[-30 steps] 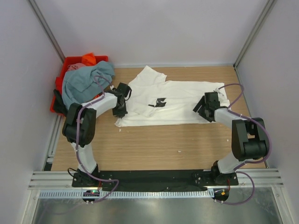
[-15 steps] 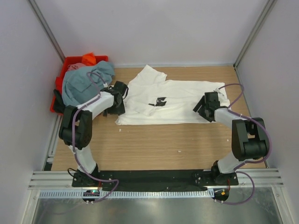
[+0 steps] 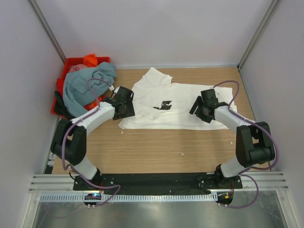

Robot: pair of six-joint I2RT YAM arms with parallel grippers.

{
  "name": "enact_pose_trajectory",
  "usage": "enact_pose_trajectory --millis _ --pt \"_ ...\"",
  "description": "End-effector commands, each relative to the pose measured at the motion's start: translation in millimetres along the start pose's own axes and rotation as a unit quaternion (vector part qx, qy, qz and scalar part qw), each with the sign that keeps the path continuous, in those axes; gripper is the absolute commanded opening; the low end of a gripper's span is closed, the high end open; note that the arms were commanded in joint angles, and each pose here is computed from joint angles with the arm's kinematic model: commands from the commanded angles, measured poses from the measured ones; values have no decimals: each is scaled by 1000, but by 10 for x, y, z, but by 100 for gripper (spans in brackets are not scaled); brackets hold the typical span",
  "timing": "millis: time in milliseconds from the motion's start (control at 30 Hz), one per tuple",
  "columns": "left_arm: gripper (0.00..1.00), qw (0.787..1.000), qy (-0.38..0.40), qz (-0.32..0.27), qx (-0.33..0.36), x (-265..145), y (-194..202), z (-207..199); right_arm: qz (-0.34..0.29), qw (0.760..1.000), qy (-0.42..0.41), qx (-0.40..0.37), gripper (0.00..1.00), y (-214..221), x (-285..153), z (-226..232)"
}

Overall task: Fold and stack the t-shirts
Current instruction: Fold the tshirt

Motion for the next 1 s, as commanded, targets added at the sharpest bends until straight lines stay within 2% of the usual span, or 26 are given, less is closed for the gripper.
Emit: enact_pose_trajectory --millis 0,167,400,467,733,900,967 --pt "67 998 65 2 -23 147 -36 -206 -1 998 -65 -7 74 -160 21 254" --pt "66 998 61 20 -17 404 48 -254 19 996 -83 -19 73 -72 186 356" --pt "64 998 42 51 -17 611 318 -90 64 996 -58 -22 72 302 400 282" --pt "64 998 34 58 -15 626 412 -5 70 997 -27 -19 72 437 438 205" --pt "64 997 3 77 -7 450 798 327 104 995 8 4 72 923 294 -14" --pt "64 997 -9 76 -8 238 967 455 88 996 3 -1 73 969 12 18" --pt "66 998 1 67 -12 123 922 455 78 997 -1 -10 73 971 -85 60"
Point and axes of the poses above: each gripper's point midway between its finger pads, its own x axis out along the fingers, its own z axis along the line the jaws close on, y = z × x, the point moved 10 cm from there along -x, back along the fingers, and after that the axes turned 12 degrees about -x, right-handed, at the moved point
